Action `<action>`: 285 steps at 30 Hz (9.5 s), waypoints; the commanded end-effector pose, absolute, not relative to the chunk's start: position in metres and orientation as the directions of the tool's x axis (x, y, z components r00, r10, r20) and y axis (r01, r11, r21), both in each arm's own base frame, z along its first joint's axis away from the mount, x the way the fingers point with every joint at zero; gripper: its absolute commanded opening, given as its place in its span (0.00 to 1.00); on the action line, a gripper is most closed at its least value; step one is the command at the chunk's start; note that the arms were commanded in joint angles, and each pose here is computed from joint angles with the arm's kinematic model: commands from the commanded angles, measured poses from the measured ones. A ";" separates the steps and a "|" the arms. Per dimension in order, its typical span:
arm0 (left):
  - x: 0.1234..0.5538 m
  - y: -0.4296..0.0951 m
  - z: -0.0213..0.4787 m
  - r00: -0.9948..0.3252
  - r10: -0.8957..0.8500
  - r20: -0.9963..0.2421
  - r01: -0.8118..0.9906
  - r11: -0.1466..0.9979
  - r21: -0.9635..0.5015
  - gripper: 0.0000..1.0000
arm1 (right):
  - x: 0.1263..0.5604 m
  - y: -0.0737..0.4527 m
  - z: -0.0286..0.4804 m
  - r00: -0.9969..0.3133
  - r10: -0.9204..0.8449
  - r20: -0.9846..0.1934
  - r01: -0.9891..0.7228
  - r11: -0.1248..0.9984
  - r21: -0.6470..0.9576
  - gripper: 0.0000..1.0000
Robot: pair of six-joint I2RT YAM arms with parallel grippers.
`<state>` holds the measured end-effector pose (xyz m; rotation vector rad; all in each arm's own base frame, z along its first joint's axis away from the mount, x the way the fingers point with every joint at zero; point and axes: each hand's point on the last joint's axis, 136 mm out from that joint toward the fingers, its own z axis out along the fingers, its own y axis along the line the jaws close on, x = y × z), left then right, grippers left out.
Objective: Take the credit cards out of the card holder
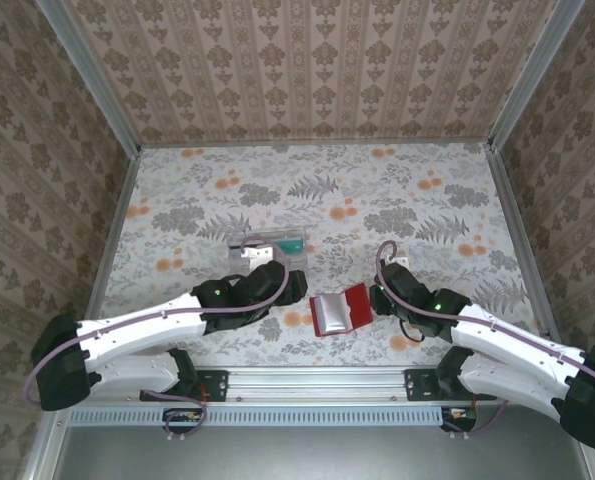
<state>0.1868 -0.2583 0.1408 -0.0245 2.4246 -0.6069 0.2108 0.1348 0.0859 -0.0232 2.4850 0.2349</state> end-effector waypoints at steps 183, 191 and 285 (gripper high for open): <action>0.142 -0.414 0.099 -0.907 0.150 -0.393 0.410 0.525 -0.746 0.51 | 0.201 0.138 0.088 -0.797 0.156 -0.584 -0.009 0.963 0.270 0.21; 0.147 -0.393 0.096 -0.915 0.092 -0.393 0.372 0.572 -0.731 0.50 | 0.201 0.142 0.093 -0.795 0.138 -0.591 -0.045 0.958 0.284 0.23; 0.147 -0.309 0.021 -0.976 0.024 -0.215 0.135 0.847 -0.515 0.14 | 0.195 0.204 0.076 -0.862 -0.095 -0.498 -0.250 0.934 0.255 0.13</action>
